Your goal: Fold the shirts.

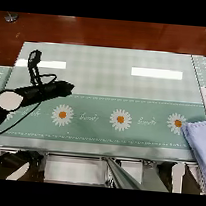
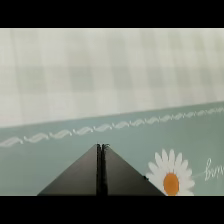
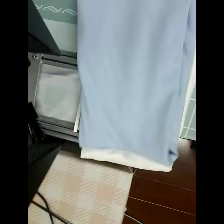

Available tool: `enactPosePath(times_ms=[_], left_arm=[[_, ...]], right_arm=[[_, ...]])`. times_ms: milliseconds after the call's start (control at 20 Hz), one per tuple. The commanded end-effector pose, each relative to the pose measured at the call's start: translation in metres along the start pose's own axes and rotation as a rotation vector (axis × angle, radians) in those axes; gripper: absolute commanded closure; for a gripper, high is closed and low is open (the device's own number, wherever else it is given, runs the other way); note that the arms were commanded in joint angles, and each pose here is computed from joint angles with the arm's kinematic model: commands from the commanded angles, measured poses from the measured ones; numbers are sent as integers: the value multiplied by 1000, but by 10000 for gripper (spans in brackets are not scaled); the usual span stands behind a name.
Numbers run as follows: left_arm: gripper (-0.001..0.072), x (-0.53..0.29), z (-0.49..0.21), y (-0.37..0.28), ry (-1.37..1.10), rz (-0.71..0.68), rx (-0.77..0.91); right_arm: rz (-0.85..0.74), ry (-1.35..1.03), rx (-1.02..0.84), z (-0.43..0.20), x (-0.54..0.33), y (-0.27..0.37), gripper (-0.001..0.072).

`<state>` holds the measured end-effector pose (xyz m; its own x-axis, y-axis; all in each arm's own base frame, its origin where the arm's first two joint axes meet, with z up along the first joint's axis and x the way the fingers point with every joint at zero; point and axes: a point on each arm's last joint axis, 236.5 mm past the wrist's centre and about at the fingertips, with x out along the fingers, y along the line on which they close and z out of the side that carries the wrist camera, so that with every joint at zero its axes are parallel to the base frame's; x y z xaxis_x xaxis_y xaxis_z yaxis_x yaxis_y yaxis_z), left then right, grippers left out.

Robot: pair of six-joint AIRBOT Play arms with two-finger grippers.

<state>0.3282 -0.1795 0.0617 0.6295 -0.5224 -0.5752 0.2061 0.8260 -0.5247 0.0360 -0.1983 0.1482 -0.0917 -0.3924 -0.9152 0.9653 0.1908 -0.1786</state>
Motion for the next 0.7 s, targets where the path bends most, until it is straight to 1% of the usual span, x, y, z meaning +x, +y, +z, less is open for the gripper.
enactPosePath(times_ms=[0, 50, 100, 150, 200, 250, 300, 350, 400, 450, 500, 550, 650], left_arm=[[684, -9, 44, 15, -152, 41, 21], [684, -16, 62, 24, -196, 61, -1], [684, -26, 85, 28, -247, 73, -16], [684, -38, 112, 26, -288, 73, -17], [684, -48, 133, 13, -297, 55, 26], [685, -55, 150, -11, -274, 22, 121], [686, -59, 160, -36, -239, -17, 198], [686, -61, 167, -57, -206, -56, 240], [686, -59, 169, -75, -169, -92, 242], [686, -54, 163, -85, -120, -112, 247], [686, -44, 149, -81, -61, -78, 278], [686, -28, 129, -58, 18, 13, 273], [685, -1, 78, -3, 185, 176, 194]], right_arm=[[185, -17, -99, 22, 1, 49, 106], [349, -4, -119, 31, -8, 89, 218], [548, 9, -128, 39, -27, 135, 395], [795, 8, -176, 45, -62, 189, 680], [1015, -19, -253, 48, -102, 235, 695], [1181, -53, -326, 45, -141, 274, 695], [1294, -113, -429, 33, -176, 312, 695], [1353, -158, -525, 11, -200, 343, 695], [1406, -178, -648, -29, -221, 374, 695], [1433, -174, -839, -88, -235, 395, 695], [1388, -193, -1038, -140, -230, 408, 695], [1223, -208, -1186, -178, -200, 418, 695], [814, -213, -1310, -205, -116, 426, 697]])
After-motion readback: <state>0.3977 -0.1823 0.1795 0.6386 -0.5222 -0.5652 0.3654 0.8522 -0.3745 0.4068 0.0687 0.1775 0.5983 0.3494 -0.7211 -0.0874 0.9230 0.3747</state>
